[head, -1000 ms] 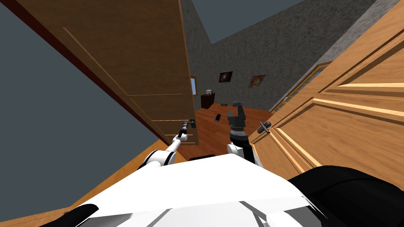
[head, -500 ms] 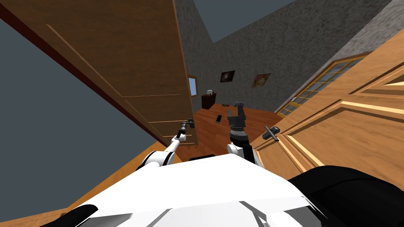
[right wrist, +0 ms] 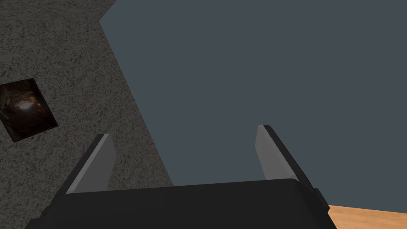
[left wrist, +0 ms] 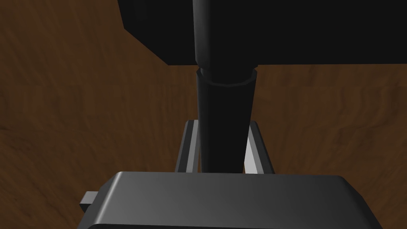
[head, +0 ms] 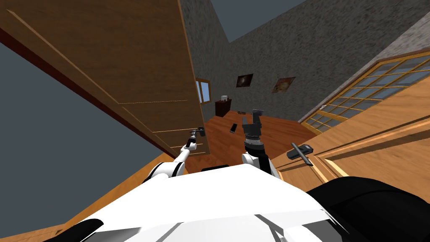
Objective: Push the door open
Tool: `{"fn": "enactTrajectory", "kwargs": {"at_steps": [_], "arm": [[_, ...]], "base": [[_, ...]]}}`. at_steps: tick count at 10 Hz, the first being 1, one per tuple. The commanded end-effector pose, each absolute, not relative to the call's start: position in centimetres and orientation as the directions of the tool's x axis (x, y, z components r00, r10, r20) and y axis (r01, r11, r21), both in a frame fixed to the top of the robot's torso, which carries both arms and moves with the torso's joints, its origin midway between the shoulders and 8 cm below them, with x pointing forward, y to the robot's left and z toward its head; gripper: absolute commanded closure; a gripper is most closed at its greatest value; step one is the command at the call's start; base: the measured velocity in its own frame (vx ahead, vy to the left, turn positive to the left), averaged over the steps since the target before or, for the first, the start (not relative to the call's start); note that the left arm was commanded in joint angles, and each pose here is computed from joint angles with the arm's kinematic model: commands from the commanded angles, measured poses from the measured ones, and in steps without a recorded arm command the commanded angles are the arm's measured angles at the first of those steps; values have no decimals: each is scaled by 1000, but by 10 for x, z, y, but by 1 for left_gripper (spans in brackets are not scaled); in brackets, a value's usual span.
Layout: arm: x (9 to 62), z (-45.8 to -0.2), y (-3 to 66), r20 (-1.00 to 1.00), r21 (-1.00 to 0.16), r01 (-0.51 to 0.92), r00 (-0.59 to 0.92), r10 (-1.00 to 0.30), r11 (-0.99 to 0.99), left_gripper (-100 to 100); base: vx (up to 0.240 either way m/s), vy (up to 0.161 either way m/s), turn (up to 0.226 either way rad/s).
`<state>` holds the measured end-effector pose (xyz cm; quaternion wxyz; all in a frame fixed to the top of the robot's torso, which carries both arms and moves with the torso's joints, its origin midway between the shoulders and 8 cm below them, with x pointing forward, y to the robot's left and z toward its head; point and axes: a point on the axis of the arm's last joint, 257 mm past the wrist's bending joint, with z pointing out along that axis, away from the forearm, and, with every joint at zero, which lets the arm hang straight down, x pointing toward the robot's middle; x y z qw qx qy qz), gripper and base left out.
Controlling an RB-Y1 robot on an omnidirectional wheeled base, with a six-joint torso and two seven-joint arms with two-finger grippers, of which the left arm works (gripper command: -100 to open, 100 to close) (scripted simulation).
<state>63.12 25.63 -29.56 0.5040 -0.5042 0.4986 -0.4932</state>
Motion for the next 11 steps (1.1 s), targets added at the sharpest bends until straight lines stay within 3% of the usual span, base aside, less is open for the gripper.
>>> {"fn": "enactTrajectory", "kwargs": {"at_steps": [1, 11], "arm": [[633, -294, 262, -2, -1000, -2, 29, -1000, 2, 100], [628, -294, 315, -4, -1000, -2, 121, -993, 4, 100]], "base": [[137, -124, 54], [136, -87, 50]]}}
